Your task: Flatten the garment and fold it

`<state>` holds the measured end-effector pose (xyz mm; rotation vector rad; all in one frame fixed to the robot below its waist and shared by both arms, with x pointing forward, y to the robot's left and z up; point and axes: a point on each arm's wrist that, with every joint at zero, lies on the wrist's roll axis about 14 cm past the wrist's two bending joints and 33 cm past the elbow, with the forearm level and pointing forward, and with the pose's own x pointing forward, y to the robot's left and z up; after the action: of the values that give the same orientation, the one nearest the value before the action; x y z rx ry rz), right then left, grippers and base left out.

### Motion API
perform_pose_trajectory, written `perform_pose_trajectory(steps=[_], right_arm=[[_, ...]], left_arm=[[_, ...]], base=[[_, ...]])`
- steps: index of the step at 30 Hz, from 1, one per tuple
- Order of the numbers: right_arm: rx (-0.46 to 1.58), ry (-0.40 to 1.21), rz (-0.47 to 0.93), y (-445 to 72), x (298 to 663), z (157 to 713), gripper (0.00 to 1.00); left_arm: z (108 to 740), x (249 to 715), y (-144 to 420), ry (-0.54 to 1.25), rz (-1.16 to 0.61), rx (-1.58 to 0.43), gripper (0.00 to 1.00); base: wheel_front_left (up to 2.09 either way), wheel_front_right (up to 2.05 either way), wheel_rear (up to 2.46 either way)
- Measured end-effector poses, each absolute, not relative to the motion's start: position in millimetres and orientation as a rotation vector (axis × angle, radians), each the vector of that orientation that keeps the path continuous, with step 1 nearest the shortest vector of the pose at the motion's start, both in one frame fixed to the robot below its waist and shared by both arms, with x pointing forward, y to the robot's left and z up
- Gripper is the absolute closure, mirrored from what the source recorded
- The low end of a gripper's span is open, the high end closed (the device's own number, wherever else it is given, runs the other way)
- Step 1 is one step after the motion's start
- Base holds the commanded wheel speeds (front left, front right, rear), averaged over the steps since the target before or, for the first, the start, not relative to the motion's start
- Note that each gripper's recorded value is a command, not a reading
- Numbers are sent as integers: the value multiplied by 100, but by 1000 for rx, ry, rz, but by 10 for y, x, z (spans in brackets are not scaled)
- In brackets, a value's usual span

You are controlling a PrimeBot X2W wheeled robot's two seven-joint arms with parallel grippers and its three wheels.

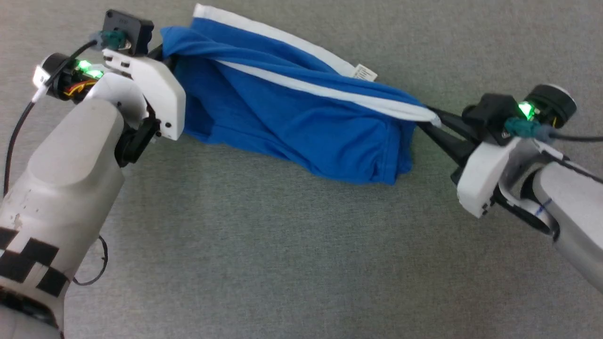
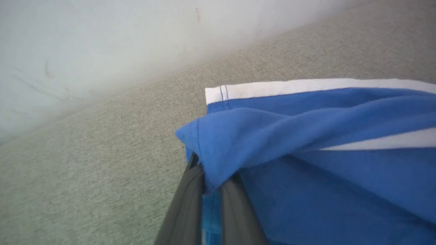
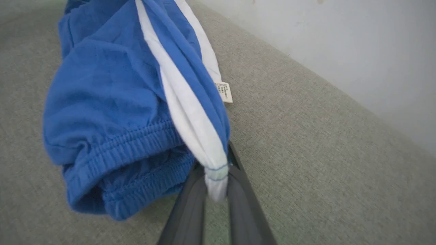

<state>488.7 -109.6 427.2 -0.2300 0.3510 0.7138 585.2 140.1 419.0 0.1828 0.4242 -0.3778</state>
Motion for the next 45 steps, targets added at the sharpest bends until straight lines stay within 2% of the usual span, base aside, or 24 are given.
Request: perform_pose_trajectory(steps=[4,11,12,13,14,15,24,29,35,45], right_arm=[[-238,448,690,-1184,4971,4000,100],[-225,479,679,-1248,5017,3858,100],[-220,469,677,-1251,5017,3874,74],[-219,460,676,-1256,5013,3891,70],[-217,448,672,-1268,5014,3918,57],[-214,431,664,-1290,5022,3957,0],[-210,252,644,-1370,4906,4528,0],[-227,175,647,-1330,4798,4835,0],[-238,121,656,-1240,4707,5079,0],[-212,172,634,-1271,4634,4956,0]], left_arm=[[3790,5891,1354,551,-403,227,100],[3689,6039,1221,595,-432,222,100],[3698,6036,1218,594,-431,222,100],[3717,6030,1208,585,-436,223,100],[3738,6024,1212,578,-436,226,63],[3772,6016,1204,566,-437,229,0],[4343,5877,1287,454,-441,274,0],[4720,5816,1450,453,-408,311,0],[4838,5658,1493,623,-407,331,0],[4385,5468,1403,944,-460,377,0]], base=[[0,0,0],[0,0,0],[0,0,0],[0,0,0],[0,0,0],[0,0,0],[0,0,0],[0,0,0],[0,0,0],[0,0,0]])
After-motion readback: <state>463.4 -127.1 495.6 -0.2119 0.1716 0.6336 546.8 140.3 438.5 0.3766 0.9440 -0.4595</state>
